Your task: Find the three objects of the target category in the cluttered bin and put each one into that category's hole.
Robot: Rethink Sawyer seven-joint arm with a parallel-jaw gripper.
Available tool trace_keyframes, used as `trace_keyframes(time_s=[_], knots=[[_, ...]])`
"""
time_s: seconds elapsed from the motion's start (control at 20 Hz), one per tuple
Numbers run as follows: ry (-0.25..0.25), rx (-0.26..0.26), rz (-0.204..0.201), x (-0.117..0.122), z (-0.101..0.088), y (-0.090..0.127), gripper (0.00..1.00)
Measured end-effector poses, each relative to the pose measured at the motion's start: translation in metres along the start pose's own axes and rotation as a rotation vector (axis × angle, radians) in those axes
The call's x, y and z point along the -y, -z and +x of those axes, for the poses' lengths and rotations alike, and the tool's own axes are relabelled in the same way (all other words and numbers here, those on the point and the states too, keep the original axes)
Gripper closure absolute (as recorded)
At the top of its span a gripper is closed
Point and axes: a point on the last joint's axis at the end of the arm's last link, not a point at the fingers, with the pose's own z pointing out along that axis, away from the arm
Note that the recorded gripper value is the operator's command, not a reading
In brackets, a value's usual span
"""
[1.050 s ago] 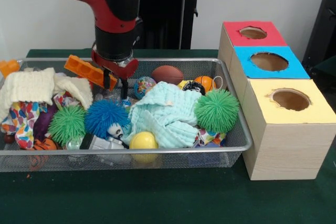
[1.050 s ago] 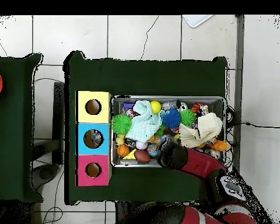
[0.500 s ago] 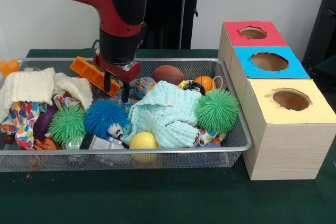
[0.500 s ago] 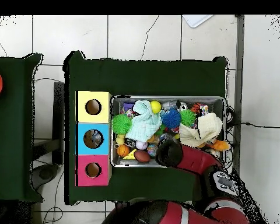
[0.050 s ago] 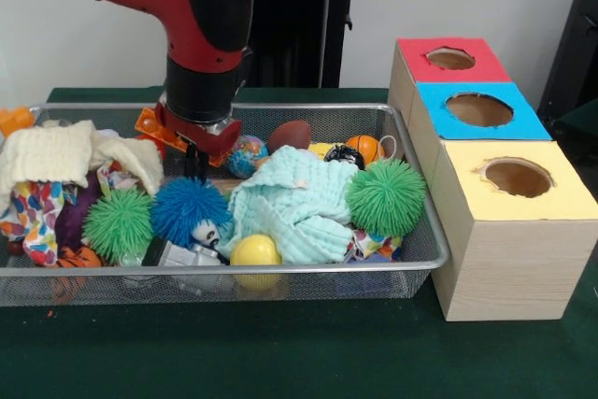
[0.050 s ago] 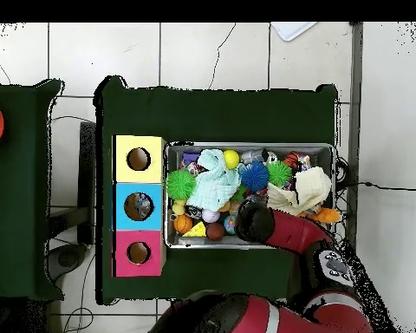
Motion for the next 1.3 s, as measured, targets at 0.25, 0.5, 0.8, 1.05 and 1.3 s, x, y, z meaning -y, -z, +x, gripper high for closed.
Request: trace_keyframes(time_s=[0.25, 0.5, 0.8, 1.05, 1.3], knots=[[-0.006, 0.01, 0.002, 0.003, -0.008, -0.003, 1.0], [-0.009, 0.012, 0.002, 0.004, -0.011, -0.007, 1.0], [-0.009, 0.014, 0.001, 0.004, -0.012, -0.006, 1.0], [-0.01, 0.016, -0.001, 0.004, -0.011, -0.002, 1.0], [-0.019, 0.004, -0.002, 0.006, -0.009, 0.019, 1.0]])
